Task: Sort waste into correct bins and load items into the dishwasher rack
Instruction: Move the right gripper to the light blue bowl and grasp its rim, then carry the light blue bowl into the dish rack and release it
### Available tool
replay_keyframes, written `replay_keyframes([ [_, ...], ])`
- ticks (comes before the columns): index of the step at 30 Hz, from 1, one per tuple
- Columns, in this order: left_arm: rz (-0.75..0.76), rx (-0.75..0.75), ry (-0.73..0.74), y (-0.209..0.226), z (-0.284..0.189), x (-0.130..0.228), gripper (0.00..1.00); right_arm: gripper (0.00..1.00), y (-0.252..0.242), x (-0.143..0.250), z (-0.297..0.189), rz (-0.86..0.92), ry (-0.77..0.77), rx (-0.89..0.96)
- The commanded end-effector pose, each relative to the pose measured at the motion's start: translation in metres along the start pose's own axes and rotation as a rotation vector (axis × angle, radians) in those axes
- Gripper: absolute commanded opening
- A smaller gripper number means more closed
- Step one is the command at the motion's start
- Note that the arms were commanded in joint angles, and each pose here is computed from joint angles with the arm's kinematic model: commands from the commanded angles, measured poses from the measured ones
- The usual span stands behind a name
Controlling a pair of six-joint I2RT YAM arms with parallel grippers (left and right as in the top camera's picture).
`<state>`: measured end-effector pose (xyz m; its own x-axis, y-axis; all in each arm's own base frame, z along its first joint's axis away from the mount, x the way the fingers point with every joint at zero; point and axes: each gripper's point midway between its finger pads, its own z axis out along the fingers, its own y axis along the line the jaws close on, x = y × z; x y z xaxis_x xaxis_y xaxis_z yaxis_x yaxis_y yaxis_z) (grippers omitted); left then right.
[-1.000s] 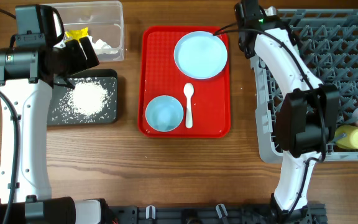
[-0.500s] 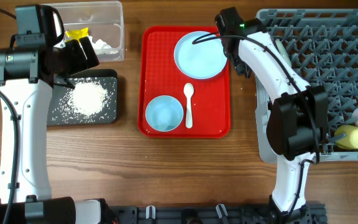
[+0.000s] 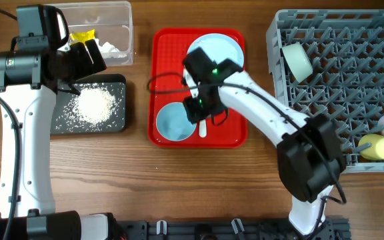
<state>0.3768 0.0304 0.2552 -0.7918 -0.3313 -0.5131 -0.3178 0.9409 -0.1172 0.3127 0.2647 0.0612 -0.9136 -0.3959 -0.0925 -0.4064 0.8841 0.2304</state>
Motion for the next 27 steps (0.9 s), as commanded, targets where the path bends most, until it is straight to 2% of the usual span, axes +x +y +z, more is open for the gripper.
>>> replay_keyframes([
  [1, -0.010, -0.008, -0.009, 0.002, -0.002, -0.001, 1.00, 0.42, -0.006, 0.024, 0.026, 0.061, 0.068, -0.007],
  [4, -0.010, -0.008, -0.009, 0.002, -0.002, -0.001, 1.00, 0.38, -0.007, 0.028, 0.033, 0.059, 0.072, -0.008],
  [7, -0.010, -0.008, -0.009, 0.002, -0.002, -0.001, 1.00, 0.24, -0.008, 0.025, 0.033, 0.058, 0.059, -0.002],
  [9, -0.010, -0.008, -0.009, 0.002, -0.002, -0.001, 1.00, 0.04, -0.011, 0.022, 0.033, 0.069, 0.044, 0.014],
  [13, -0.010, -0.008, -0.009, 0.002, -0.002, -0.001, 1.00, 0.04, -0.023, 0.002, 0.001, 0.092, -0.041, 0.087],
  [15, -0.010, -0.008, -0.009, 0.002, -0.002, -0.001, 1.00, 0.04, -0.047, -0.012, -0.046, 0.100, -0.139, 0.248],
  [17, -0.010, -0.008, -0.009, 0.002, -0.002, -0.001, 1.00, 0.04, -0.094, -0.009, -0.122, 0.165, -0.265, 0.544],
  [20, -0.010, -0.008, -0.009, 0.002, -0.002, -0.001, 1.00, 0.04, -0.156, 0.027, -0.213, 0.306, -0.367, 0.907],
  [22, -0.010, -0.008, -0.009, 0.002, -0.002, -0.001, 1.00, 0.04, -0.187, 0.059, -0.251, 0.416, -0.368, 1.062],
  [25, -0.010, -0.008, -0.009, 0.002, -0.002, -0.001, 1.00, 0.04, -0.236, 0.094, -0.254, 0.557, -0.234, 1.157],
  [27, -0.010, -0.008, -0.009, 0.002, -0.002, -0.001, 1.00, 0.04, -0.258, 0.107, -0.252, 0.635, -0.200, 1.188],
])
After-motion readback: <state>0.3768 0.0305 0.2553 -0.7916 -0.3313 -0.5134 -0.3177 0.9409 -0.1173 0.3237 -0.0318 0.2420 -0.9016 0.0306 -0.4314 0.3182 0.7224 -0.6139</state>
